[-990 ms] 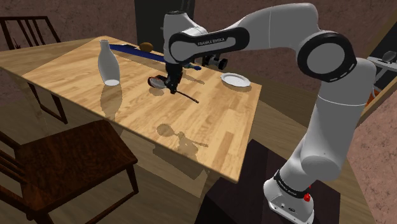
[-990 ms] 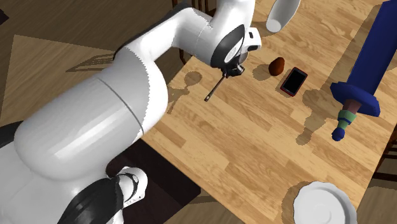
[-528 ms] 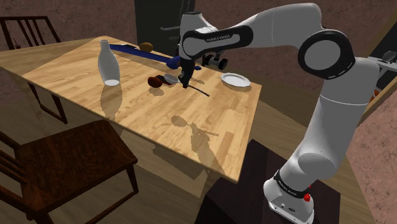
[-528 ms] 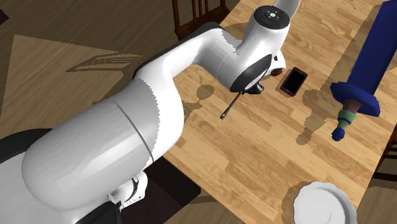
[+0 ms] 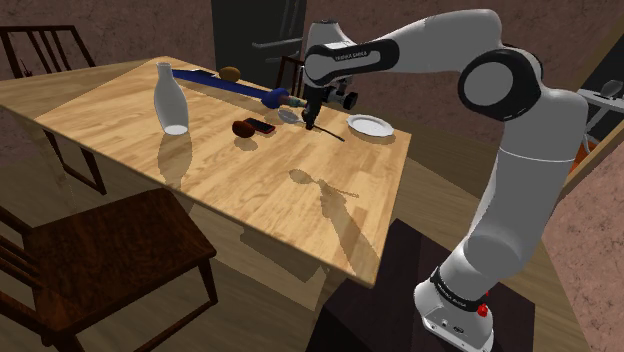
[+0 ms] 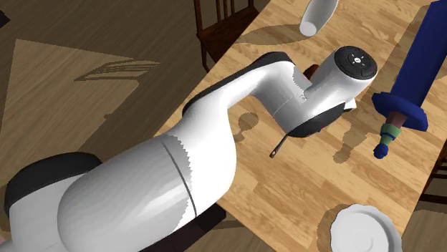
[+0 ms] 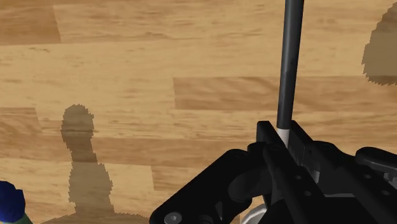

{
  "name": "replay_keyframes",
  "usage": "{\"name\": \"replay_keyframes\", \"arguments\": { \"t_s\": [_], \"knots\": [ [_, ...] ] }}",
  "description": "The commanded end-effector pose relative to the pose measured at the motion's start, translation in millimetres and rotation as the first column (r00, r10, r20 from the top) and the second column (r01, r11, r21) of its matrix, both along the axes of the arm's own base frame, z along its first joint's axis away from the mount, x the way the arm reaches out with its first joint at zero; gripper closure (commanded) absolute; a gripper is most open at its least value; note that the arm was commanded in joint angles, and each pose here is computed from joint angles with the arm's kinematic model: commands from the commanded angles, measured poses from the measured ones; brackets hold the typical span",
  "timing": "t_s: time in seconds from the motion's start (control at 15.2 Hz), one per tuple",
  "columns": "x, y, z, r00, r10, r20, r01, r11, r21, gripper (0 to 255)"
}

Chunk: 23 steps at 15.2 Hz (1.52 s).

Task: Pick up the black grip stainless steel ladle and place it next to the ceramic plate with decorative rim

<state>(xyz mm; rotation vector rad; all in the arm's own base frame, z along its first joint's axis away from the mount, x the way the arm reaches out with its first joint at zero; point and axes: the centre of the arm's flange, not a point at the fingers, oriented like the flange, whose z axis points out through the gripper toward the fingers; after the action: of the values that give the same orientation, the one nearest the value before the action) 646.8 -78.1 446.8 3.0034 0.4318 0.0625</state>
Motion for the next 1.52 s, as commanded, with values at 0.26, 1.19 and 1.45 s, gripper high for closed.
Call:
{"name": "replay_keyframes", "arguments": {
  "t_s": [0.26,1.19,1.45],
  "knots": [
    [5,-75,2,1.000,0.002,0.000,-0.002,1.000,0.000,255],
    [12,-156,-40,1.000,0.002,0.000,-0.002,1.000,0.000,255],
    [12,-156,-61,1.000,0.002,0.000,-0.002,1.000,0.000,255]
  ]
}}
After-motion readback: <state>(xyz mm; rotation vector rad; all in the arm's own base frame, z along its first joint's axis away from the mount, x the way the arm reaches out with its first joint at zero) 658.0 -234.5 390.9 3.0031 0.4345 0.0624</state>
